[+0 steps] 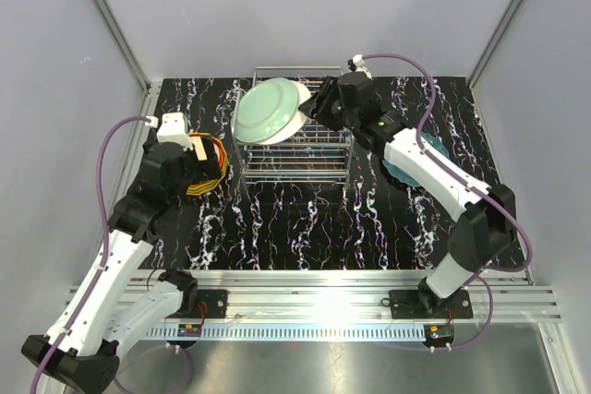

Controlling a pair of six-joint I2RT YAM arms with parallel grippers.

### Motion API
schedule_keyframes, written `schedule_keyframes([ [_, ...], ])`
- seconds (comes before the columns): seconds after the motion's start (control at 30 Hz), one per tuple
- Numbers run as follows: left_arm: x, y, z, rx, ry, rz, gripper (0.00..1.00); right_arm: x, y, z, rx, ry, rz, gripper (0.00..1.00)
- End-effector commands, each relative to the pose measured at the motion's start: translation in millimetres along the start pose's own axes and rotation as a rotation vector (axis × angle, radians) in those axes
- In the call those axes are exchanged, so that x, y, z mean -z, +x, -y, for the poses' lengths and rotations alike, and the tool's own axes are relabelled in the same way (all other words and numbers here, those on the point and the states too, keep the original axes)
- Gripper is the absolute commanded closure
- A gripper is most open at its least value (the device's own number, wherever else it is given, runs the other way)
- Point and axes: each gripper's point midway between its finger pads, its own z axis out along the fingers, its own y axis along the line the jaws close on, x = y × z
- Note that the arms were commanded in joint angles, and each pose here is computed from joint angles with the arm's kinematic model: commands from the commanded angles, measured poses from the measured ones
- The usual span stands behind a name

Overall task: Load the plates into the dish rack
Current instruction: Insert the plate into the dish rack

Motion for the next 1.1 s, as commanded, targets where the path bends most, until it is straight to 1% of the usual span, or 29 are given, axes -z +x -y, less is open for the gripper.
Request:
schedule_keyframes([
  [0.0,-1.8,-7.4,2.8,-0.001,0.007,0.031,0.01,-2.6,-14.0,-22.8,-0.011,-0.074,0.02,0.46],
  [0.33,-1.9,-7.1,2.8,-0.001,0.006,0.026,0.01,-5.2,-15.2,-36.9,0.005,-0.129,0.004,0.48],
  [0.63,-1.2,-7.3,2.6,-0.001,0.007,0.028,0.01,3.9,-26.8,-69.2,0.073,-0.216,0.005,0.48],
  [0.83,-0.6,-8.1,1.7,0.0,0.002,0.03,0.01,0.5,-17.5,-85.0,0.142,-0.228,-0.02,0.48],
  [1.07,-1.4,-7.6,1.3,-0.003,-0.002,0.027,0.01,-8.8,-1.8,-88.5,0.187,-0.216,-0.061,0.48],
])
